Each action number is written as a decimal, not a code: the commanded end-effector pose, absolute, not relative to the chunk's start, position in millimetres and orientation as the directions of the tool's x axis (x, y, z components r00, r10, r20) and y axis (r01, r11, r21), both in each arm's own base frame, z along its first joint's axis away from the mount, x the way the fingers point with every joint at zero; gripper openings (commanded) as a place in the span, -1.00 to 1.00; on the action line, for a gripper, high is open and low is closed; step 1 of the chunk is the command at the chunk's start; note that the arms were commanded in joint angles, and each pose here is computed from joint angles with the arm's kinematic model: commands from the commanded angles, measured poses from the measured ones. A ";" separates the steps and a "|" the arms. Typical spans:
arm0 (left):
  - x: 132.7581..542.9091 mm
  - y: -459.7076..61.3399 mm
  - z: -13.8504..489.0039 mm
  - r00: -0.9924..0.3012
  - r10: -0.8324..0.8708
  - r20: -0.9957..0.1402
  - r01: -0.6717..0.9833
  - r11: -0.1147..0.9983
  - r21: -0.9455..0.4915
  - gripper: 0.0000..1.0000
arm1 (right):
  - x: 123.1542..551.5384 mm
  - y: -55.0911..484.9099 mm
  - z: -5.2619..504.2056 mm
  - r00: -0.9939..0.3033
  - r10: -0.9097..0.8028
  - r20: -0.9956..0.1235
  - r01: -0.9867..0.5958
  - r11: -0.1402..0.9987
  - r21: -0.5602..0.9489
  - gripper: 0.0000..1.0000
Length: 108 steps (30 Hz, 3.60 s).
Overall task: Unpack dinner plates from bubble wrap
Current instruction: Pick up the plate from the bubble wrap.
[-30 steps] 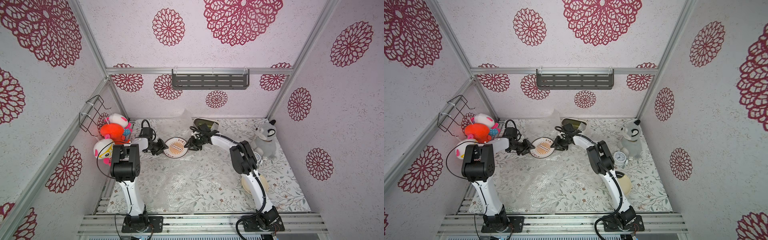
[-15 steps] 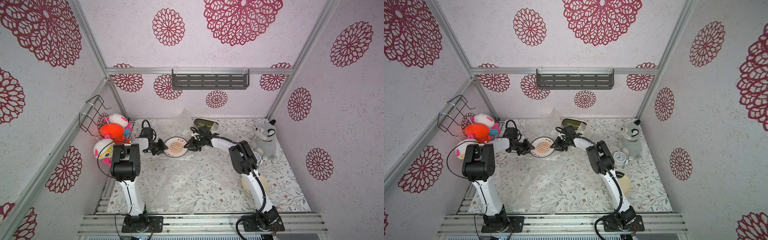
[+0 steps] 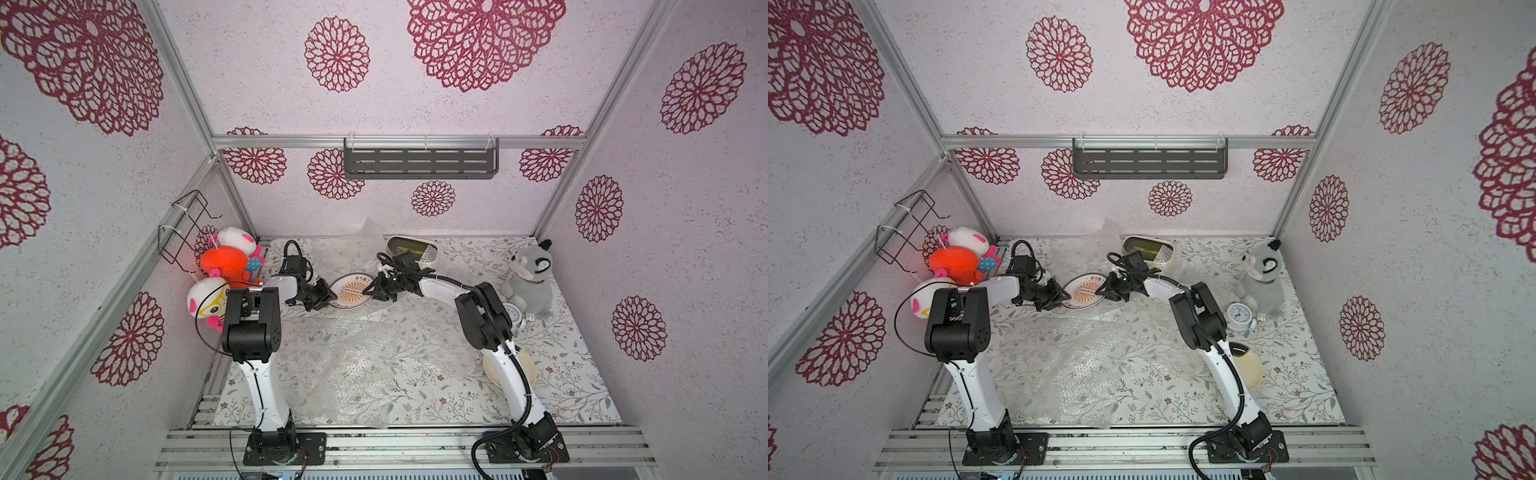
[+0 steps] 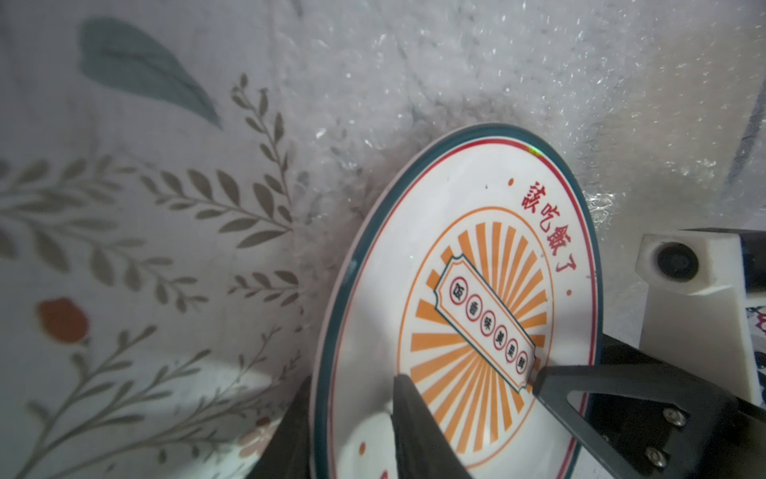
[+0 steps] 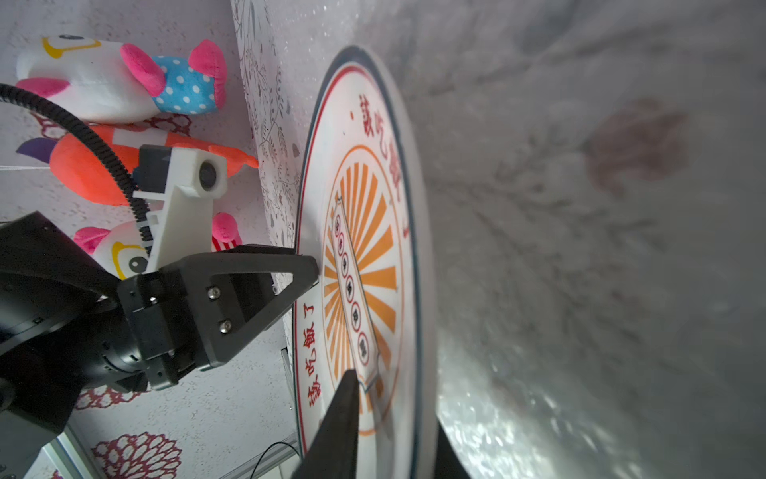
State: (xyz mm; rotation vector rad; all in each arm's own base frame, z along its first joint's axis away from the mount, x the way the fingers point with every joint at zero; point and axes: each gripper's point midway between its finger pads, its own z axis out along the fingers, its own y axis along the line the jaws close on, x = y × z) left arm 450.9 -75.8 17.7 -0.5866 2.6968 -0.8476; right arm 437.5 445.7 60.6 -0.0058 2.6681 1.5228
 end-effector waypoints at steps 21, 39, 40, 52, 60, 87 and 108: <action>456.3 -69.4 42.2 -0.883 -0.449 -0.136 -0.276 0.733 -0.622 0.07 | 441.4 466.5 107.0 -0.991 0.049 -0.124 -0.090 0.435 0.896 -0.88; 458.8 -66.5 52.7 -0.880 -0.451 -0.147 -0.273 0.735 -0.621 0.75 | 440.7 465.4 115.0 -0.988 0.063 -0.141 -0.100 0.433 0.896 -0.91; 458.3 -67.0 53.5 -0.881 -0.449 -0.148 -0.272 0.736 -0.620 0.78 | 440.8 465.5 114.9 -0.988 0.064 -0.140 -0.099 0.433 0.896 -0.91; 457.8 -62.5 69.5 -0.875 -0.448 -0.183 -0.254 0.747 -0.614 0.95 | 444.2 468.0 120.1 -0.987 0.074 -0.140 -0.097 0.419 0.903 -0.92; 460.6 -56.4 93.0 -0.860 -0.457 -0.228 -0.234 0.750 -0.619 0.95 | 444.5 468.4 124.2 -0.987 0.067 -0.149 -0.107 0.421 0.901 -0.92; 434.6 -50.3 148.7 -0.819 -0.500 -0.280 -0.203 0.711 -0.674 0.95 | 439.6 466.3 179.7 -0.976 0.056 -0.211 -0.178 0.355 0.918 -0.95; 421.1 -51.9 192.4 -0.781 -0.521 -0.344 -0.157 0.697 -0.699 0.96 | 429.3 446.0 230.0 -0.956 0.047 -0.290 -0.255 0.357 0.899 -0.96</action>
